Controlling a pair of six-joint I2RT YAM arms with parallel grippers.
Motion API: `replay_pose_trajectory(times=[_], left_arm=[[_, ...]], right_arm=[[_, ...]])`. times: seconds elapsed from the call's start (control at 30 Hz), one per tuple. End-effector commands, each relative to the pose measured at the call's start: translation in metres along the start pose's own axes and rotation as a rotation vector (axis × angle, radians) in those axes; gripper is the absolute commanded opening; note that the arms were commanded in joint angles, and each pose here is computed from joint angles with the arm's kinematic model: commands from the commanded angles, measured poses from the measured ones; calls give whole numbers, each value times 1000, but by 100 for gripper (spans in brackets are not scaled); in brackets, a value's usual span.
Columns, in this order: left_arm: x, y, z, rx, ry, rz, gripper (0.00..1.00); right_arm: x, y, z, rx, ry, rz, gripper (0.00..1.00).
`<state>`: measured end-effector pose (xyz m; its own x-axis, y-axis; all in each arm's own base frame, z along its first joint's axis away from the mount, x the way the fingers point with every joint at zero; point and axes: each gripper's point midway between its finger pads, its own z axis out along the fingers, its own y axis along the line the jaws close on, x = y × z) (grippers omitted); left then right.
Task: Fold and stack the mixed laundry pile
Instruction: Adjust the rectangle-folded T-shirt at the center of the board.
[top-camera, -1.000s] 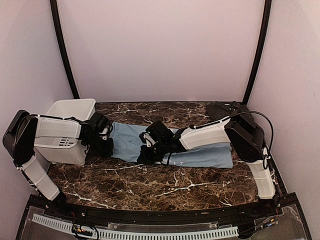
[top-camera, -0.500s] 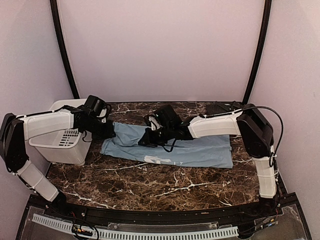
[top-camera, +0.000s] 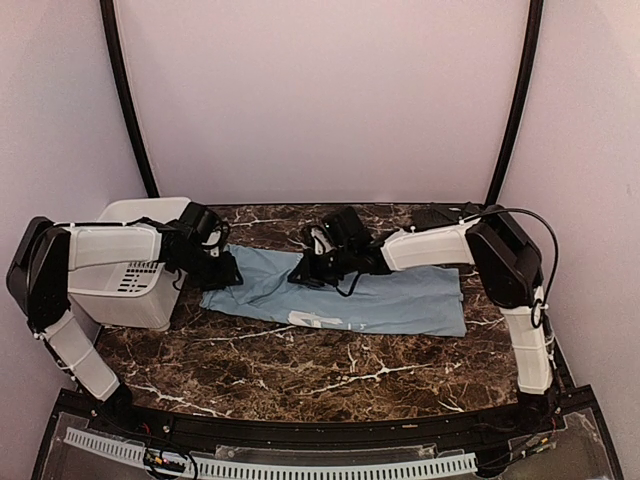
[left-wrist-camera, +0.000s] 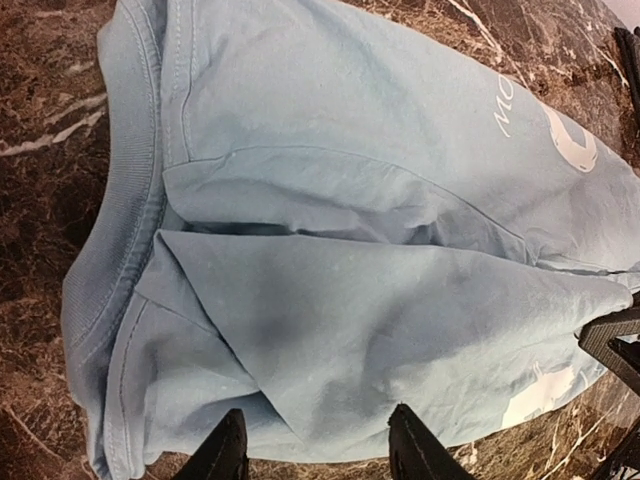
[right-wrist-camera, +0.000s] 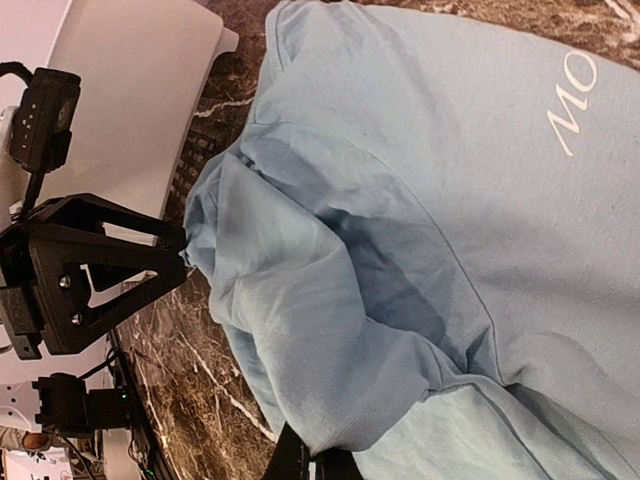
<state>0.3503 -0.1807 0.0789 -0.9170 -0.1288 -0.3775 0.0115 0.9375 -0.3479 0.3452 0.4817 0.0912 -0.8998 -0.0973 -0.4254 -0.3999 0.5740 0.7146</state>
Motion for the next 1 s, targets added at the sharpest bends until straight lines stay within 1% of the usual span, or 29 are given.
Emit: replay_pose_trajectory(times=[0.0, 0.2, 0.33, 0.57, 0.7, 0.97], left_arm=[[4, -1, 10, 35, 5, -25, 47], [5, -20, 2, 146, -16, -7, 49], [8, -26, -5, 183, -33, 14, 49], [16, -16, 4, 137, 5, -21, 48], [23, -18, 2, 159, 15, -43, 47], [32, -22, 20, 155, 49, -56, 43]], right_arm=[[1, -14, 13, 0, 7, 20, 0], [-2, -35, 17, 36, 9, 51, 0], [-6, -43, 12, 33, -12, 74, 0], [-7, -43, 13, 22, -9, 79, 0], [-7, -43, 12, 22, -9, 79, 0], [-6, -43, 13, 24, -8, 76, 0]])
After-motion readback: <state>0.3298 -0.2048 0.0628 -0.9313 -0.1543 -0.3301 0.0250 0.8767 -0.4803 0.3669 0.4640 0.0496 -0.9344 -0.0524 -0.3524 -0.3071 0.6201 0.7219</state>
